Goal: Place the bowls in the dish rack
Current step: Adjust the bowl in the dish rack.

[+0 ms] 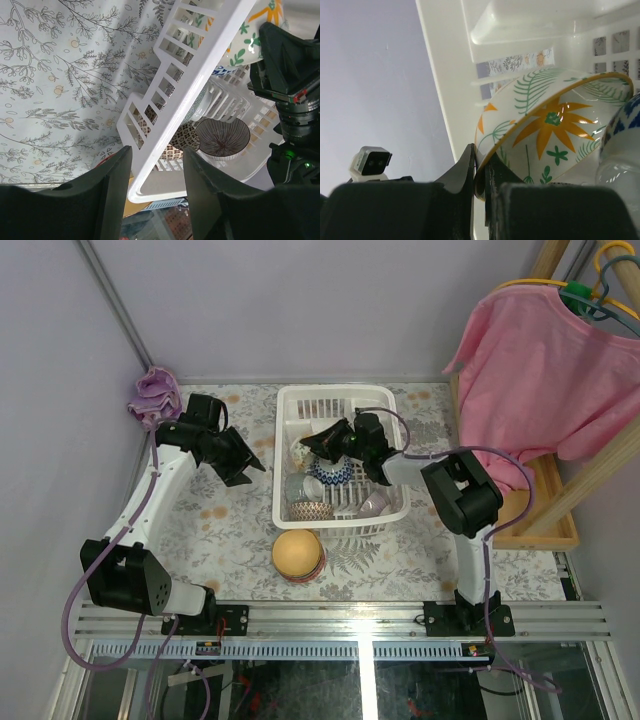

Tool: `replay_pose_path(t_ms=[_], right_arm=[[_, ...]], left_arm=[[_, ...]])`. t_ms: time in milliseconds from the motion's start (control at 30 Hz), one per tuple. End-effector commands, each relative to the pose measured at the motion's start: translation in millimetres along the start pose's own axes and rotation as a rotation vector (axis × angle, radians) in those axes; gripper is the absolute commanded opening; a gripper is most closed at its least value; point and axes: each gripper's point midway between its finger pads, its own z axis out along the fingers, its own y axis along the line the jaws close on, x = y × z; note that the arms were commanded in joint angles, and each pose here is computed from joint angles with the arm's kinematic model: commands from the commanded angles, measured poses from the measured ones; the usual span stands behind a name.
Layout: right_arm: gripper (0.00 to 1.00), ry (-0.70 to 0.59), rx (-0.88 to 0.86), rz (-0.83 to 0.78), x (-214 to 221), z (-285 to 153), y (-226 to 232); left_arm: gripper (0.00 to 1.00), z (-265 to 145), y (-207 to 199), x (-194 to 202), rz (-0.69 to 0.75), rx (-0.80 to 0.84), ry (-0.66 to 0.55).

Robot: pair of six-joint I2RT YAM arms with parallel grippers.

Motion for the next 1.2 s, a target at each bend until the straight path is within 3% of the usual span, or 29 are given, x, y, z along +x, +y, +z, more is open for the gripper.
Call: replay_pose_path(t_ms=[0, 667, 1000, 1167], right_arm=[[0.06, -0.028, -0.13, -0.06, -6, -23, 54], [0.16, -0.004, 0.123, -0.118, -13, -63, 3], [0.01, 0.018, 0.088, -0.123, -14, -57, 5], [0.0, 0.031, -0.038, -0.131, -19, -41, 35]], left_arm=[[0.44, -9, -5, -2, 0.028, 0.007, -0.011], [0.44, -7, -11, -12, 0.053, -0.012, -0.032], [0.43, -9, -12, -13, 0.064, -0.023, -0.042], [0.43, -10, -13, -15, 0.065, -0.023, -0.046]])
